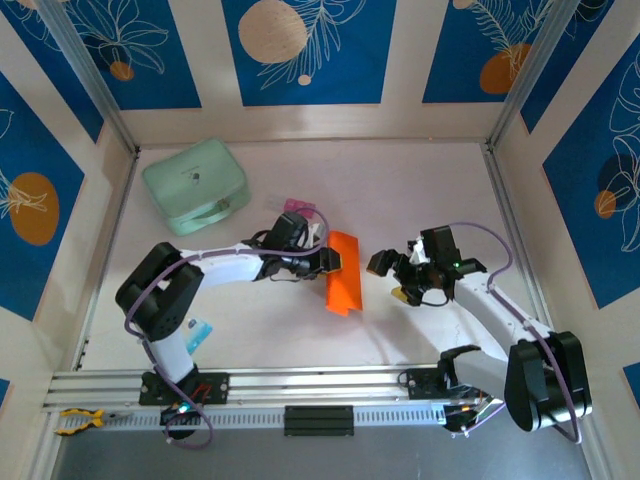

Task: Fold a paper plane with a square sheet of paper (pick it up from the middle)
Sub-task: First fold the square sheet of paper in half at the center of the table.

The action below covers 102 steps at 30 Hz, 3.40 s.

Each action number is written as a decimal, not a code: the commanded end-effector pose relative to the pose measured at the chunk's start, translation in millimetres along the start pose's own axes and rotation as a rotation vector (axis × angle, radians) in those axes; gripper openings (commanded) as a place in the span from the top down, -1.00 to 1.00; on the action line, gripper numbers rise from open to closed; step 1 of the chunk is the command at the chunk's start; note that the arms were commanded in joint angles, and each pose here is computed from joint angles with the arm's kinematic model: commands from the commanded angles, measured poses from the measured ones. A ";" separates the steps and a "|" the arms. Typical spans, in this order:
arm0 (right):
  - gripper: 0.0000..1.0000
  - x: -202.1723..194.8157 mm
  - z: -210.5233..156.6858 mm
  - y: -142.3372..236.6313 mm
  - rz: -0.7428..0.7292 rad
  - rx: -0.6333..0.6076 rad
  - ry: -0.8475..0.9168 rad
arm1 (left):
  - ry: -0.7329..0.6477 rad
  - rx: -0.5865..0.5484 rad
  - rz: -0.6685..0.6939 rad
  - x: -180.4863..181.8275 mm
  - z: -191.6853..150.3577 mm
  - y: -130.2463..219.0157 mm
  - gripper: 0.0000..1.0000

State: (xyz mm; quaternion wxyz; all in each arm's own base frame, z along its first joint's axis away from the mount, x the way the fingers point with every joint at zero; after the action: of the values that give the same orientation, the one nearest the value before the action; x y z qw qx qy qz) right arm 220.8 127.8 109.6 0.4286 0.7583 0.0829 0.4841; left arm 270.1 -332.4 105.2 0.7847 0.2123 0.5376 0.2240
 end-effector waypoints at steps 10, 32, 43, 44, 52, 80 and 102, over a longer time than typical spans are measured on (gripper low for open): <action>-0.99 18.5 3.1 -8.5 0.099 0.072 0.033 | 0.065 -0.056 -0.039 14.7 1.6 -5.5 0.29; -1.00 23.8 -5.5 14.1 0.205 -0.023 0.124 | 0.111 -0.025 0.033 45.3 -16.3 -18.1 0.19; -0.89 9.6 -13.9 3.0 0.166 0.023 0.110 | 0.024 0.037 0.187 46.5 -20.3 -3.4 -0.16; -0.88 8.7 -13.8 2.4 0.164 0.026 0.105 | 0.017 0.040 0.202 46.9 -20.0 -1.9 -0.17; -0.69 9.3 -17.1 -8.1 0.153 0.073 0.100 | -0.043 0.054 0.283 48.1 -17.6 9.9 -0.22; -0.68 12.6 -17.9 -22.6 0.120 0.059 0.130 | -0.092 0.254 0.415 79.7 -37.2 -0.5 0.01; -0.69 5.6 -16.2 -20.5 0.086 0.028 0.116 | -0.084 0.372 0.530 101.8 -48.0 -3.8 -0.03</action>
State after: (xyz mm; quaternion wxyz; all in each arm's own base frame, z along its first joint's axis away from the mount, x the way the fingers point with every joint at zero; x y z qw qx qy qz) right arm 221.6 154.1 102.1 0.3876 0.7374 0.0755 0.5480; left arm 271.9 -292.1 49.2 0.7162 0.4306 0.4630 0.2954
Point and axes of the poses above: each hand's point on the last joint's axis, 136 mm out from that joint toward the fingers, its own y axis back along the fingers, its own x axis along the line the jaws close on, z = x × y, the point moved 3 cm from there along y, back along the fingers, and after that the axes turned 14 degrees about -y, right-handed, at the moved point
